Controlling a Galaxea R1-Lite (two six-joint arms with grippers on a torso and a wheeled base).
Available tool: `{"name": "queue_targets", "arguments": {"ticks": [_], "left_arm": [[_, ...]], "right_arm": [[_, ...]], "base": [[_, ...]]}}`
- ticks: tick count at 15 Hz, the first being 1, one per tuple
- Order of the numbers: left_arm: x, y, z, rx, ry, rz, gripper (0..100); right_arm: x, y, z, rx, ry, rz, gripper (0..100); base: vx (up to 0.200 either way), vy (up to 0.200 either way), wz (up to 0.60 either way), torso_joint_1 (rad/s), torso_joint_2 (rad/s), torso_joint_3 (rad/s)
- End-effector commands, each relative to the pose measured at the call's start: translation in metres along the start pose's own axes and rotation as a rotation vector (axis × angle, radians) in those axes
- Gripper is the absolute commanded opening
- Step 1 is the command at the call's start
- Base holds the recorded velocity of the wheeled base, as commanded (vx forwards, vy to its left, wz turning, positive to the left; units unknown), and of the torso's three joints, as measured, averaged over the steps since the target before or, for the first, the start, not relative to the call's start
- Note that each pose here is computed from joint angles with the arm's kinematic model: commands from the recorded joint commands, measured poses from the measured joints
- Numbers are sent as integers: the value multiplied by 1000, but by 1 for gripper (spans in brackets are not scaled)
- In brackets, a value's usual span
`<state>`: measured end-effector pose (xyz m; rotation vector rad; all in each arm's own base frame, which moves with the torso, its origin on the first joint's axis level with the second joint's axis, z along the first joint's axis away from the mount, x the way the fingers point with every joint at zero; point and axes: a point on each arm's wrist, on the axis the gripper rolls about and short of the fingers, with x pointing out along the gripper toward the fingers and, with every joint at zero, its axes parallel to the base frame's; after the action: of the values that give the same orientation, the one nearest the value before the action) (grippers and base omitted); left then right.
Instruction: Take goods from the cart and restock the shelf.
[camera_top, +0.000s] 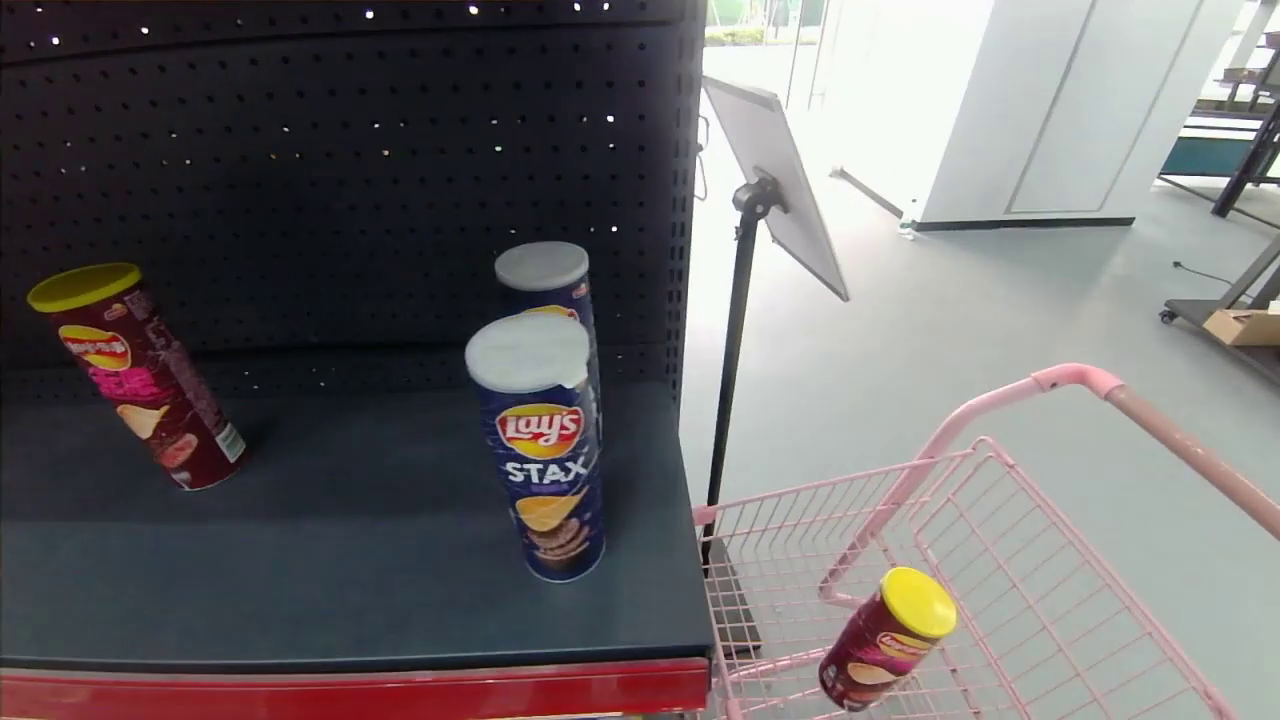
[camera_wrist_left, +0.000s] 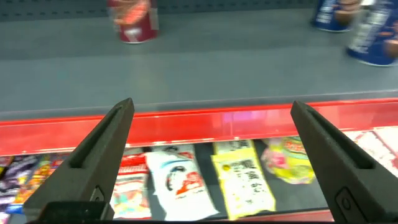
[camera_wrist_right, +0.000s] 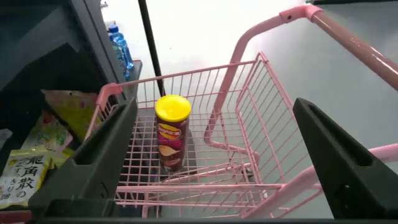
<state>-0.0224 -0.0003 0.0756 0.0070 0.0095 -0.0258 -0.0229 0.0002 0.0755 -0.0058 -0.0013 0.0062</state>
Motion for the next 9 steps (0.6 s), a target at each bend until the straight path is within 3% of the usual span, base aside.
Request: {"name": "queue_targets", "arguments": {"ticks": [1, 9], "left_arm": [[0, 0, 0, -2, 0, 0, 100], [0, 0, 0, -7, 1, 0, 100]], "right_arm": [[0, 0, 0, -2, 1, 2, 100], [0, 0, 0, -2, 1, 3, 100]], "base": [[0, 0, 0, 0, 0, 0], [0, 0, 0, 0, 0, 0]]}}
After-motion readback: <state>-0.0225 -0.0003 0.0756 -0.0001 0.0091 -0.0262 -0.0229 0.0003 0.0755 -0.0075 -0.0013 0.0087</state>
